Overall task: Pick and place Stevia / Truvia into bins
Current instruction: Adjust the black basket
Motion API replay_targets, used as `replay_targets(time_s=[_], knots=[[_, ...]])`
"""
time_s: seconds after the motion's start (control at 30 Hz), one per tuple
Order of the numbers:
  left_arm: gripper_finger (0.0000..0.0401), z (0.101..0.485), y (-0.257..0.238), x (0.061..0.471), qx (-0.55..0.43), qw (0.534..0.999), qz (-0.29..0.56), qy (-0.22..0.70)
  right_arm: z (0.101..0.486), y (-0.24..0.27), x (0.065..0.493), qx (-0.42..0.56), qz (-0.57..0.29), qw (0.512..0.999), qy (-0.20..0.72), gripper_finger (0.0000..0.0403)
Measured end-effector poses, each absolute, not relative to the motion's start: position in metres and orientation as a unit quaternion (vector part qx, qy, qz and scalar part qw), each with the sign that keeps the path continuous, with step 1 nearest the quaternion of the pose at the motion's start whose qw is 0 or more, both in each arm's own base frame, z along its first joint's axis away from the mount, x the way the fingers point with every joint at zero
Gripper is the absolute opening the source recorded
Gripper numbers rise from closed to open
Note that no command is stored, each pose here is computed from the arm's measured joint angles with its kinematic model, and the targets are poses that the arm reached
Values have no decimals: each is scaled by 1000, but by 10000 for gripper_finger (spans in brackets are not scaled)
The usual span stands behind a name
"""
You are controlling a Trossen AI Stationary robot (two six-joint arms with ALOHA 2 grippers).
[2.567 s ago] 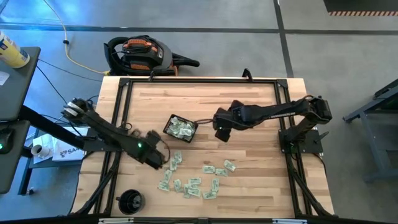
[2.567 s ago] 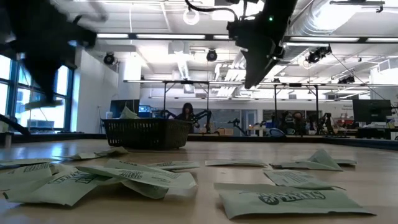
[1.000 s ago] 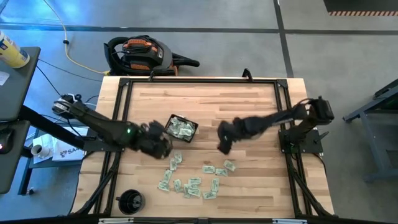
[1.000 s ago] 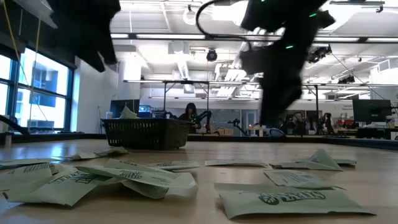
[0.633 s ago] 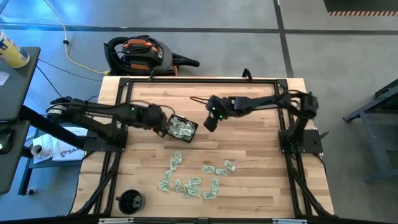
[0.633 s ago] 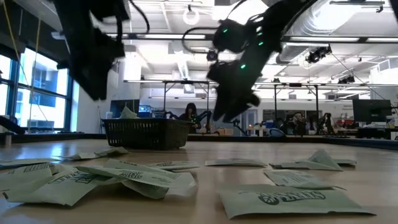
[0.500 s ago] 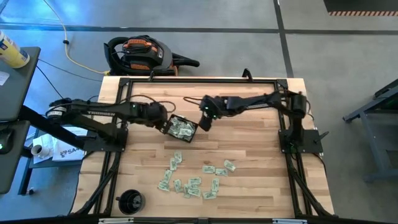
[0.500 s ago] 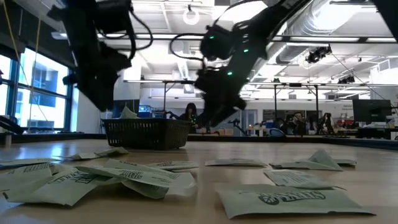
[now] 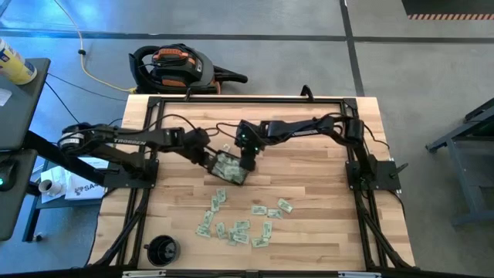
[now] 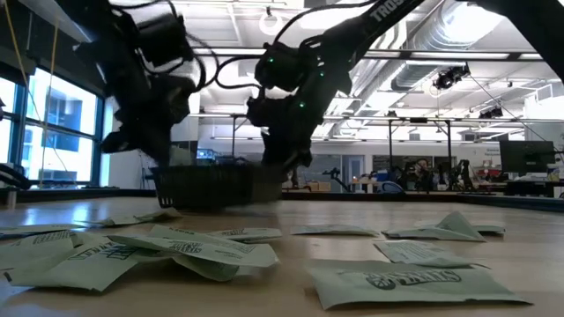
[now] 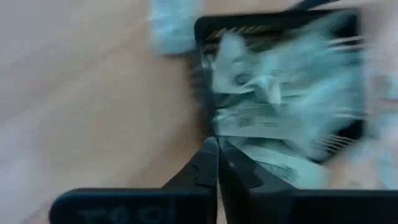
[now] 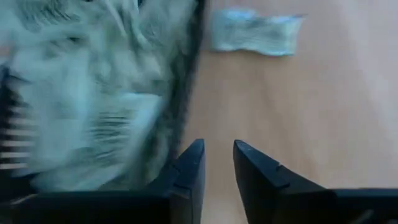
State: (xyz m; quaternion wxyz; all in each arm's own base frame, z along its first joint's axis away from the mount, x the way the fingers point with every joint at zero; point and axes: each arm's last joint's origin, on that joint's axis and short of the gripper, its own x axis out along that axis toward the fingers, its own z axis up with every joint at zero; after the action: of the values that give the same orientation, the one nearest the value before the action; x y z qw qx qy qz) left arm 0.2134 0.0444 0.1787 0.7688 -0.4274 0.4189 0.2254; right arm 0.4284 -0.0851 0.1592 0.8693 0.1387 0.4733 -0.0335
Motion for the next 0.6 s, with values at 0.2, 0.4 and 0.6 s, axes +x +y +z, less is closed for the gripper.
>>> replay_targets(time_s=[0.2, 0.4, 0.6], knots=[[36, 180, 27, 216, -427, 766, 200, 437, 157, -79, 425, 107, -55, 857, 500, 72], [53, 182, 6, 214, -438, 753, 172, 459, 158, -88, 424, 135, 13, 862, 488, 97], [55, 185, -1, 219, -426, 776, 184, 427, 160, -94, 418, 122, -42, 852, 507, 119]])
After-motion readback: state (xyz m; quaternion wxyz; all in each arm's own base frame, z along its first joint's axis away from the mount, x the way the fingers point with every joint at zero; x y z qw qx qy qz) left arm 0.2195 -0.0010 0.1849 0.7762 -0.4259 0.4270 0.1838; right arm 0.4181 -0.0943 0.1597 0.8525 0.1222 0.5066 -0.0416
